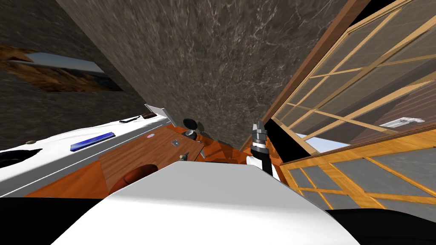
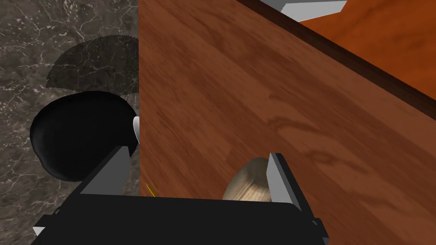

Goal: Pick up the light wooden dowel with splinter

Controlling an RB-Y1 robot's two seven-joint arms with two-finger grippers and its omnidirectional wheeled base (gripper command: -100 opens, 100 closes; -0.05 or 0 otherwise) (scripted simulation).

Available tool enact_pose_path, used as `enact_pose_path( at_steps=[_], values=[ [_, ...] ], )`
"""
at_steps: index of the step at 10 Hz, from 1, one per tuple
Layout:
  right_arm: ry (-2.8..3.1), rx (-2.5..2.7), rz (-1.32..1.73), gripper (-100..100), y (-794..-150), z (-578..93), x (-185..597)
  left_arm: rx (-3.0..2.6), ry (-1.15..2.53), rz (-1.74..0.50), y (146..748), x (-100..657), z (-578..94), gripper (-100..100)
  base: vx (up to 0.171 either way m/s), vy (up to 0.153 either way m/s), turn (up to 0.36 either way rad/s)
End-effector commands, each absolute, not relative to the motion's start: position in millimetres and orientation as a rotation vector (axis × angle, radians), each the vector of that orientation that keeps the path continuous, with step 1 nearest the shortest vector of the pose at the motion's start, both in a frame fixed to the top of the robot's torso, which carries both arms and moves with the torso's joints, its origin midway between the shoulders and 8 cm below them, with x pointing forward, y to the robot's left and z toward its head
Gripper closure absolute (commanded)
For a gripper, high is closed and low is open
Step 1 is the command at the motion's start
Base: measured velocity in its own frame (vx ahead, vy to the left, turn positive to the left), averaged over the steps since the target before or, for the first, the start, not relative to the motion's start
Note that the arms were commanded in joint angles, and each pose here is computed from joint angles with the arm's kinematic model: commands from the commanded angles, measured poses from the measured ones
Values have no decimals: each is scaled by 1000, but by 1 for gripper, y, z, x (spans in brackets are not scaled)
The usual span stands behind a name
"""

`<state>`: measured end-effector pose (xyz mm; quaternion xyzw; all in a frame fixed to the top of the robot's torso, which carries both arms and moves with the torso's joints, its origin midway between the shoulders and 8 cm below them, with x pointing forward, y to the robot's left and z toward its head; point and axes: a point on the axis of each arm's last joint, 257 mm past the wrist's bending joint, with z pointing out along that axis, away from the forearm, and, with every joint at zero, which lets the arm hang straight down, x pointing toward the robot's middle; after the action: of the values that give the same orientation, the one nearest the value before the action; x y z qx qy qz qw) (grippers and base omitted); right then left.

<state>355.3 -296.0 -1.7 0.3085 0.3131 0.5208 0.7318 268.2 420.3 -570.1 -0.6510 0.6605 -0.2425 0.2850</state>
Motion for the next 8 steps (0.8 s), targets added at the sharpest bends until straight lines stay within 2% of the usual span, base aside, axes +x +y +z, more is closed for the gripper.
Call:
enact_pose_path(
  at_steps=[1, 5, 8],
  values=[
    [689, 679, 1146, 0, -296, -2, 355, -1762, 1779, -605, 428, 259, -579, -100, -11, 37, -121],
    [689, 679, 1146, 0, -296, -2, 355, -1841, 1824, -428, 458, 222, -603, -100, -15, 41, -212],
    [689, 679, 1146, 0, -296, -2, 355, -1875, 1842, -335, 474, 203, -612, -100, -12, 38, -139]
  ],
)
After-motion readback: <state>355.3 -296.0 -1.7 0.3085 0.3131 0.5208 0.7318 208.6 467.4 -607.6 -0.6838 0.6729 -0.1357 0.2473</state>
